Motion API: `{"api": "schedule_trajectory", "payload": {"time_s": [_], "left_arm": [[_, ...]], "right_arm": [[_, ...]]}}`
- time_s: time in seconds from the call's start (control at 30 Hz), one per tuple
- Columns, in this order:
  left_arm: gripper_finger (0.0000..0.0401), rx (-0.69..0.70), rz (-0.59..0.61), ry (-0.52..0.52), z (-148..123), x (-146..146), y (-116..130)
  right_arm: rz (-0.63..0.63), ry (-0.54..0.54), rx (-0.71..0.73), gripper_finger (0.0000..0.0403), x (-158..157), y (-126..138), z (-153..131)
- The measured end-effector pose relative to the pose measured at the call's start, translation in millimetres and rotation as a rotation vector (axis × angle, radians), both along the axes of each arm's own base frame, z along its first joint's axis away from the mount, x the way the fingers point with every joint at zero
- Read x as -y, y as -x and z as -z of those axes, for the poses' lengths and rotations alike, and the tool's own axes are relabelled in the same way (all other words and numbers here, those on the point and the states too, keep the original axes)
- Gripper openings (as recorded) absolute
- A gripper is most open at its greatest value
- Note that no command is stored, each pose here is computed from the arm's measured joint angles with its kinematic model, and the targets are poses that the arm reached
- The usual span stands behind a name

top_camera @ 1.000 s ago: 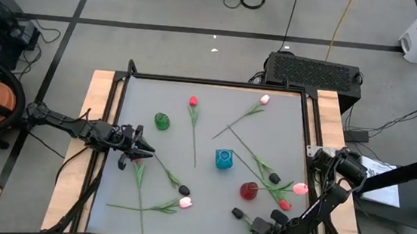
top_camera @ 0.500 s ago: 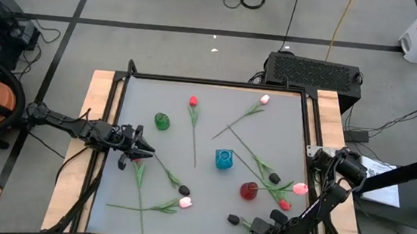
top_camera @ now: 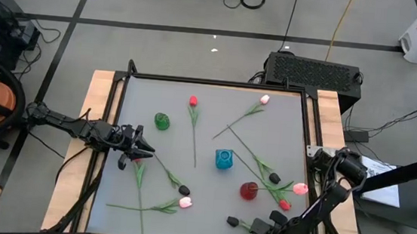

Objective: Sort flowers into vase by color
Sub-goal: Put the bottom black tulip into the green vase

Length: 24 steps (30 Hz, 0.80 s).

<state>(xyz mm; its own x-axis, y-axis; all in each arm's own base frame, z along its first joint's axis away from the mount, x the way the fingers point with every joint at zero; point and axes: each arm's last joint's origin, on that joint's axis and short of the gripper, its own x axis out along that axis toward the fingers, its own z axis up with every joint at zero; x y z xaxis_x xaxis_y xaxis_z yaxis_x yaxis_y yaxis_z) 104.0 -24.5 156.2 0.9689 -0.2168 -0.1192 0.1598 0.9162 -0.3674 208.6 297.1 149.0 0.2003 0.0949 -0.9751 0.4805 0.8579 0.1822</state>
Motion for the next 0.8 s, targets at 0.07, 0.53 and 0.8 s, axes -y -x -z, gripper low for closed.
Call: {"api": "schedule_trajectory", "payload": {"time_s": [0.07, 0.53, 0.8], "left_arm": [[0.0112, 0.000, 0.000, 0.000, -0.1, 0.0, 0.0], [0.0112, 0.013, -0.001, 0.011, -1.5, 0.1, -0.2], [0.0112, 0.174, -0.066, 0.148, -19.3, -1.7, -0.7]], "right_arm": [[0.002, -0.006, 0.020, 0.0001, 0.6, 0.6, -5.5], [-0.063, -0.096, 0.112, 0.0000, 8.8, 7.1, -51.9], [-0.172, -0.160, 0.216, 0.0000, 16.9, 23.5, -93.8]]}}
